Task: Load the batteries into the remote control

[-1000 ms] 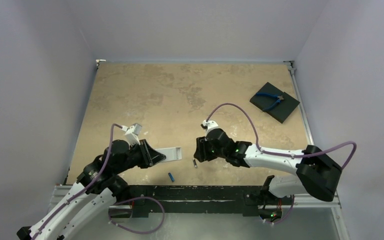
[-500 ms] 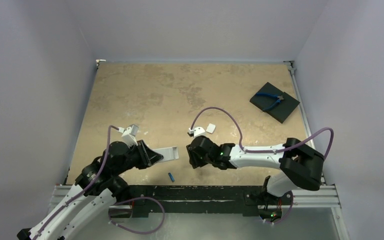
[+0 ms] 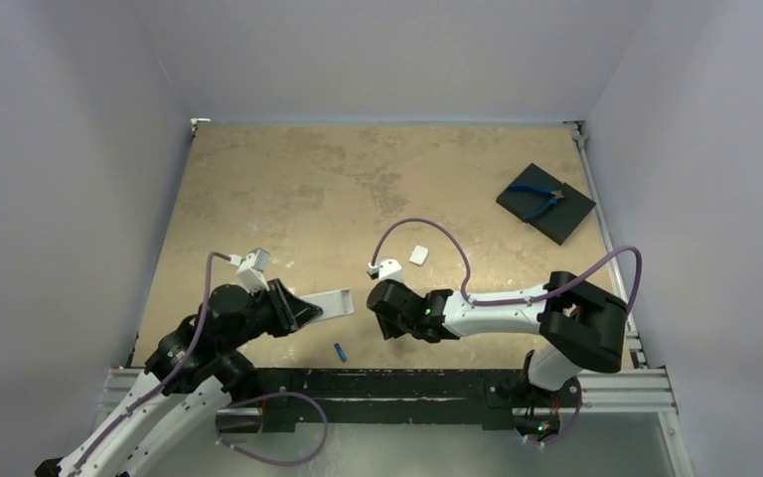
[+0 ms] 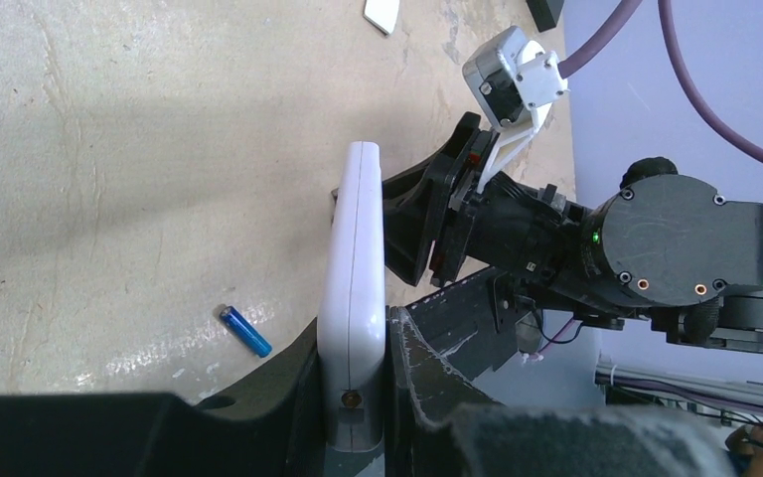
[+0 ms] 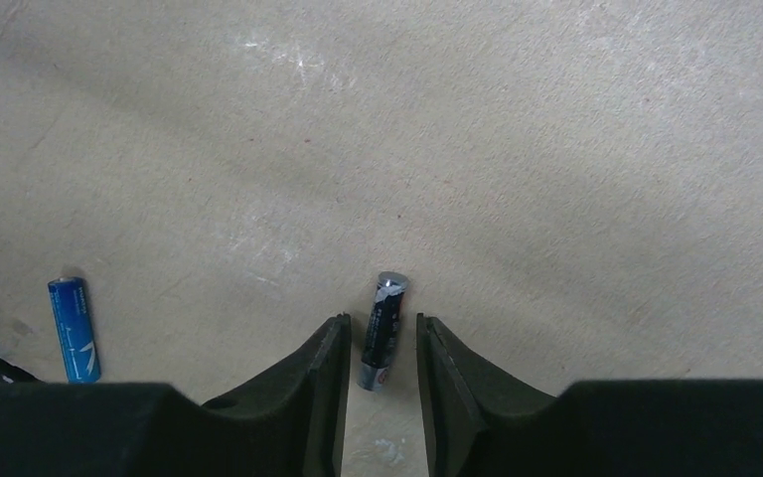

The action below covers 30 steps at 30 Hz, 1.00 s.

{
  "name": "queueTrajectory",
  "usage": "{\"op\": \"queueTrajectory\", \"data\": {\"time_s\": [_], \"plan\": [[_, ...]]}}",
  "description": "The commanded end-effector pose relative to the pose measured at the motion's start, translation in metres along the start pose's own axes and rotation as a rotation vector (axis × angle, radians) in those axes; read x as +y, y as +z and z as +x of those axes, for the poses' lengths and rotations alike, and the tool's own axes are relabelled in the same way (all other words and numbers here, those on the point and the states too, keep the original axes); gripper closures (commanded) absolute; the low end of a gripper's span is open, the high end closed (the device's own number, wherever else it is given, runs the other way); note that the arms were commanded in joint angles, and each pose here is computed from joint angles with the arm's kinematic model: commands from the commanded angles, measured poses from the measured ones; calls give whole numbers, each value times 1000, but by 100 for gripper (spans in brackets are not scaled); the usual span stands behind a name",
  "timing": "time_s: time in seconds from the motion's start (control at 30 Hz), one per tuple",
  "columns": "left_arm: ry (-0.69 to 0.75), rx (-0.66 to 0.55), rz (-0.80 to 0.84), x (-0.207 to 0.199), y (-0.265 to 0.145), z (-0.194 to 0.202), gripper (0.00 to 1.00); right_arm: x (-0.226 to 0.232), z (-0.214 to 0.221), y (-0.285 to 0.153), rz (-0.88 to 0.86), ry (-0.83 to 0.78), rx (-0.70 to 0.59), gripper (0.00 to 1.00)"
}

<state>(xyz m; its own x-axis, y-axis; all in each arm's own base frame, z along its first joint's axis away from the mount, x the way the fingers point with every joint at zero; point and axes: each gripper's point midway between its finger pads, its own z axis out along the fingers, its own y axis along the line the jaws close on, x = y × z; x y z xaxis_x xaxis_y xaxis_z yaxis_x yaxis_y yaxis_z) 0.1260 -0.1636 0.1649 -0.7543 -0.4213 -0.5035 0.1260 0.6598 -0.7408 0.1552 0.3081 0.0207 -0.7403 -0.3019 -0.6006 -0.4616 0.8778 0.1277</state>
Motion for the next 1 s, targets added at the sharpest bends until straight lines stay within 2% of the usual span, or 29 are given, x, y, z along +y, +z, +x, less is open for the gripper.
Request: {"op": "queueTrajectory", "data": {"time_s": [0.0,0.63,0.87,0.97], "plan": [[-13,-52,36,-15,-10,-14,100,4,-9,-2,33,6,-22,64],[-24,-78,30,-14,-15,-18,100,0,11,-3,145,-50,14,68],[-35,-89,30,-14,-17,-20,100,-1,16,-3,163,-56,25,75],[-44,-93,29,-13,-17,-20,100,-3,19,-4,173,-58,31,84]]}}
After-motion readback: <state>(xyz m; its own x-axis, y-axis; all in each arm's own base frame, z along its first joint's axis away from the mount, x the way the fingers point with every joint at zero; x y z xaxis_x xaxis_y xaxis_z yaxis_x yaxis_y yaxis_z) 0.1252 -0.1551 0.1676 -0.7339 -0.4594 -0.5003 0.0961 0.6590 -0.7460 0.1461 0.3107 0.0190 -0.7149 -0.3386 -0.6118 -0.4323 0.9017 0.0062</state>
